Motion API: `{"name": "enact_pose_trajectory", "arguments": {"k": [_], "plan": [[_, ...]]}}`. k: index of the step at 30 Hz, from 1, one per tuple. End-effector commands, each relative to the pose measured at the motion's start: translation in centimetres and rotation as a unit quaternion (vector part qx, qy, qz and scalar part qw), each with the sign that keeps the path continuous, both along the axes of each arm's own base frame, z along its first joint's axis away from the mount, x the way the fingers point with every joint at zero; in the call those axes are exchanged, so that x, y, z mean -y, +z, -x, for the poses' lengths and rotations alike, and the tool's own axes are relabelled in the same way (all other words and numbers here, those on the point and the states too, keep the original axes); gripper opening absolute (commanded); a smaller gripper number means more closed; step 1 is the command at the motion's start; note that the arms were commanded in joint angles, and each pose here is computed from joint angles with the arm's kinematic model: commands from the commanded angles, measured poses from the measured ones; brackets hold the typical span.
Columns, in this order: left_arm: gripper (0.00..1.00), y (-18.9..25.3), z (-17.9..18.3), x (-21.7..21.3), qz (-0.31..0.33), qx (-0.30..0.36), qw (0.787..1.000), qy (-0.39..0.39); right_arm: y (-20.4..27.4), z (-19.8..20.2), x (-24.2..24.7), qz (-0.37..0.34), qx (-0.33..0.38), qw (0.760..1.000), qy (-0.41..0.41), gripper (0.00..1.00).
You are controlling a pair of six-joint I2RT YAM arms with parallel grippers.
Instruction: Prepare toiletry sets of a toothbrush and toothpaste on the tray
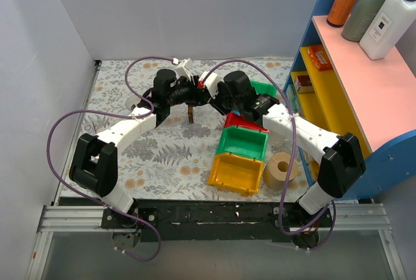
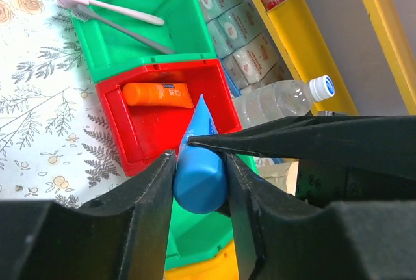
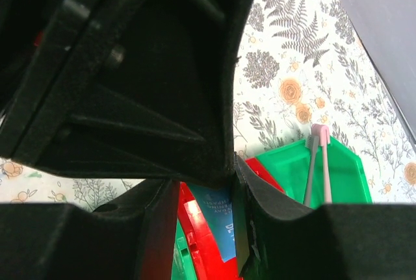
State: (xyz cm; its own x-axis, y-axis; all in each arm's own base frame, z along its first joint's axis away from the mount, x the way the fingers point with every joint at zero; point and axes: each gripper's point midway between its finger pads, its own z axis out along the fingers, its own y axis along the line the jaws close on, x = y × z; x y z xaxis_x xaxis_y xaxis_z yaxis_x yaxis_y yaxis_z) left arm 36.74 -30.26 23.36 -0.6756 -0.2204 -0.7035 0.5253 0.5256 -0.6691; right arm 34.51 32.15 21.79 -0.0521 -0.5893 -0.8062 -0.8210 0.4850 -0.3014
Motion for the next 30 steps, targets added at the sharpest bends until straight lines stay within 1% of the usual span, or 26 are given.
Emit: {"name": "enact_pose_trajectory", "arguments": {"k": [1, 4, 5, 8, 11, 12, 14, 15, 18, 23, 26, 27, 28, 30], "plan": [[0.25, -1.0, 1.4, 1.6, -0.004, -0.02, 0.999, -0.037, 3.8, -1.8, -0.9, -0.037, 0.07, 0.997, -0.016, 0.01], [0.1, -1.2, 1.7, 2.0, 0.002, -0.029, 0.998, -0.048, 3.6, -2.0, -0.7, -0.034, 0.073, 0.996, -0.025, 0.01], [0.01, -1.4, 1.7, 2.0, 0.003, -0.032, 0.998, -0.047, 3.6, -2.1, -0.6, -0.036, 0.075, 0.996, -0.028, 0.01], [0.0, -1.1, 1.8, 2.0, 0.002, -0.023, 0.998, -0.05, 2.9, -2.1, -0.4, -0.029, 0.072, 0.996, -0.032, 0.04], [0.0, -0.5, 1.8, 1.8, 0.003, -0.01, 0.999, -0.049, 2.3, -2.0, -0.1, -0.026, 0.067, 0.997, -0.036, 0.12], [0.0, -0.3, 1.9, 1.7, 0.003, -0.002, 0.999, -0.049, 2.3, -2.0, -0.1, -0.028, 0.067, 0.997, -0.037, 0.18], [0.0, 0.0, 1.6, 1.4, 0.004, 0.003, 0.999, -0.04, 1.7, -2.0, 0.2, -0.026, 0.061, 0.997, -0.041, 0.25], [0.0, 0.2, 1.5, 1.1, 0.009, 0.0, 0.999, -0.035, 1.8, -1.9, 0.2, -0.029, 0.061, 0.997, -0.04, 0.3], [0.0, 0.6, 0.9, 0.1, 0.028, -0.006, 0.999, -0.025, 1.4, -1.9, 0.8, -0.032, 0.052, 0.997, -0.044, 0.4], [0.0, 1.4, 0.3, -1.2, 0.044, 0.003, 0.999, -0.013, 1.5, -1.3, 0.9, -0.037, 0.047, 0.998, -0.035, 0.45], [0.0, 1.7, 0.1, -1.6, 0.05, 0.004, 0.999, -0.01, 1.5, -1.0, 1.0, -0.037, 0.044, 0.998, -0.031, 0.5], [0.0, 1.9, 0.0, -1.8, 0.053, 0.006, 0.999, -0.01, 1.5, -1.0, 1.0, -0.037, 0.043, 0.998, -0.032, 0.57], [0.0, 2.0, -0.1, -1.9, 0.056, 0.007, 0.998, -0.008, 1.4, -0.9, 1.1, -0.037, 0.04, 0.998, -0.033, 0.59], [0.0, 2.2, -0.3, -2.4, 0.058, 0.011, 0.998, -0.003, 1.3, -1.0, 1.4, -0.039, 0.037, 0.998, -0.038, 0.6]]}}
